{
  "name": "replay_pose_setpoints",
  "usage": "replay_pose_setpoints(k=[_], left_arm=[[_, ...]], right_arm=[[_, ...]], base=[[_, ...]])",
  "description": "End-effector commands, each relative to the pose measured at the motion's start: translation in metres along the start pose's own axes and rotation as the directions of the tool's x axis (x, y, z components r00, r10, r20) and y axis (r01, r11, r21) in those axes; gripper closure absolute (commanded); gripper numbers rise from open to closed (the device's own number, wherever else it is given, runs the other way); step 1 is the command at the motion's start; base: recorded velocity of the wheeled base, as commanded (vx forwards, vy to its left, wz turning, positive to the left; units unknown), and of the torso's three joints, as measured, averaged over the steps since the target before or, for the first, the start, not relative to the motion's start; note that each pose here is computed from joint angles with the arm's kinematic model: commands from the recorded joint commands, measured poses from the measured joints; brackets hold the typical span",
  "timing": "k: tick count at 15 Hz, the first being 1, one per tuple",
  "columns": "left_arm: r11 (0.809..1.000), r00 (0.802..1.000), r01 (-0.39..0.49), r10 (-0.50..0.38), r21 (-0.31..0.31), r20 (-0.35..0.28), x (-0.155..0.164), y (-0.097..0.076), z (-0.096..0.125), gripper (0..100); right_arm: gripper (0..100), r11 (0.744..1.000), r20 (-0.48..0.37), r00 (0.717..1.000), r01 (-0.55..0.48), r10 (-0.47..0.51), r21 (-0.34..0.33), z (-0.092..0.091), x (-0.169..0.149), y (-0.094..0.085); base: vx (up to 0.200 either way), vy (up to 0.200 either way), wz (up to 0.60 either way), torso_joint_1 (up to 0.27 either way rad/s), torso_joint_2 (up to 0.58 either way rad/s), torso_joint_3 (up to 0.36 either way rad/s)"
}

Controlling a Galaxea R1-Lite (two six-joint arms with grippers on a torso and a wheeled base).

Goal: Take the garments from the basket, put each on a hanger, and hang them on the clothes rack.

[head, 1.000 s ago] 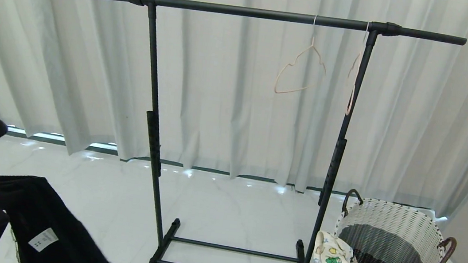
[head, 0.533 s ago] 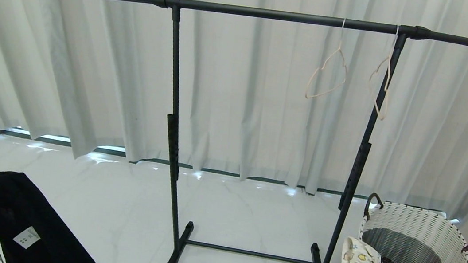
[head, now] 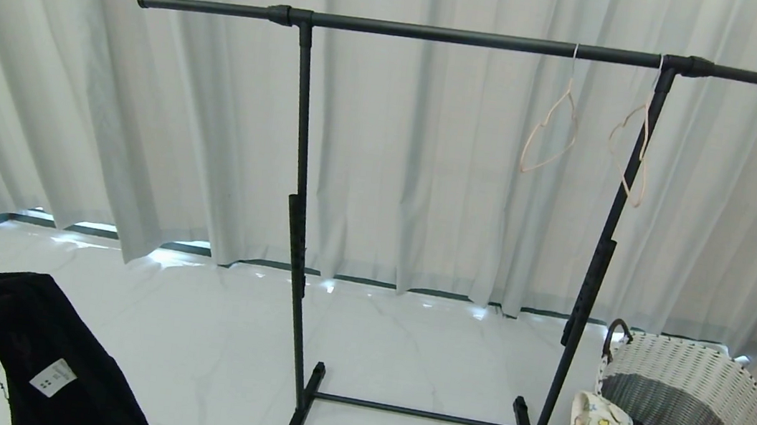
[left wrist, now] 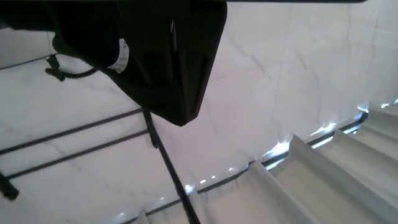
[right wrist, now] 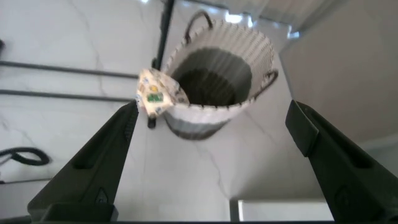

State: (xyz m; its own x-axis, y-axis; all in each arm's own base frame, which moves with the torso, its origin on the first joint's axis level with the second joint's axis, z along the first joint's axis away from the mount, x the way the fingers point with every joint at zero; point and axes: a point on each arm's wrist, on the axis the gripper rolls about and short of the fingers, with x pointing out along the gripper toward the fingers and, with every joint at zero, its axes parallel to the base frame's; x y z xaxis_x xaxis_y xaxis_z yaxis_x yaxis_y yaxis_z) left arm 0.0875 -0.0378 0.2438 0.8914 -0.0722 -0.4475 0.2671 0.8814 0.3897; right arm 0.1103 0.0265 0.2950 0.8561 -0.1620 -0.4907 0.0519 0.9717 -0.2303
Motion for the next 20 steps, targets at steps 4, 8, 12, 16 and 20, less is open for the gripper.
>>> replay_pose_setpoints(k=[4, 8, 12, 16, 20], left_arm=[[1.000, 1.000, 0.000, 0.000, 0.000, -0.008, 0.002, -0.001, 0.000, 100], [1.000, 1.000, -0.001, 0.001, -0.001, -0.005, 0.001, 0.000, -0.001, 100], [1.000, 1.000, -0.006, 0.006, 0.000, -0.004, 0.001, 0.000, 0.000, 100], [1.000, 1.000, -0.010, 0.010, -0.003, -0.004, 0.001, 0.001, 0.001, 100], [1.000, 0.999, -0.028, 0.028, -0.013, -0.018, 0.003, 0.003, 0.000, 100]], right_arm=[[0, 1.000, 0.031, 0.999, 0.007, -0.008, 0.022, 0.006, 0.004, 0.001], [0, 1.000, 0.041, 0.999, 0.007, -0.008, 0.026, 0.008, 0.005, 0.001], [0, 0.998, 0.068, 0.997, 0.024, -0.028, 0.052, 0.012, 0.007, -0.001], [0, 0.997, 0.077, 0.996, 0.037, -0.042, 0.066, 0.014, 0.010, -0.002], [0, 0.996, 0.092, 0.996, 0.000, -0.009, 0.090, 0.017, 0.020, -0.003]], base=[[0.000, 0.000, 0.00, 0.173, -0.47, -0.282], [0.000, 0.000, 0.00, 0.187, -0.47, -0.286], [0.000, 0.000, 0.00, 0.205, -0.48, -0.277], [0.000, 0.000, 0.00, 0.223, -0.50, -0.282], [0.050, 0.000, 0.00, 0.141, -0.31, -0.167]])
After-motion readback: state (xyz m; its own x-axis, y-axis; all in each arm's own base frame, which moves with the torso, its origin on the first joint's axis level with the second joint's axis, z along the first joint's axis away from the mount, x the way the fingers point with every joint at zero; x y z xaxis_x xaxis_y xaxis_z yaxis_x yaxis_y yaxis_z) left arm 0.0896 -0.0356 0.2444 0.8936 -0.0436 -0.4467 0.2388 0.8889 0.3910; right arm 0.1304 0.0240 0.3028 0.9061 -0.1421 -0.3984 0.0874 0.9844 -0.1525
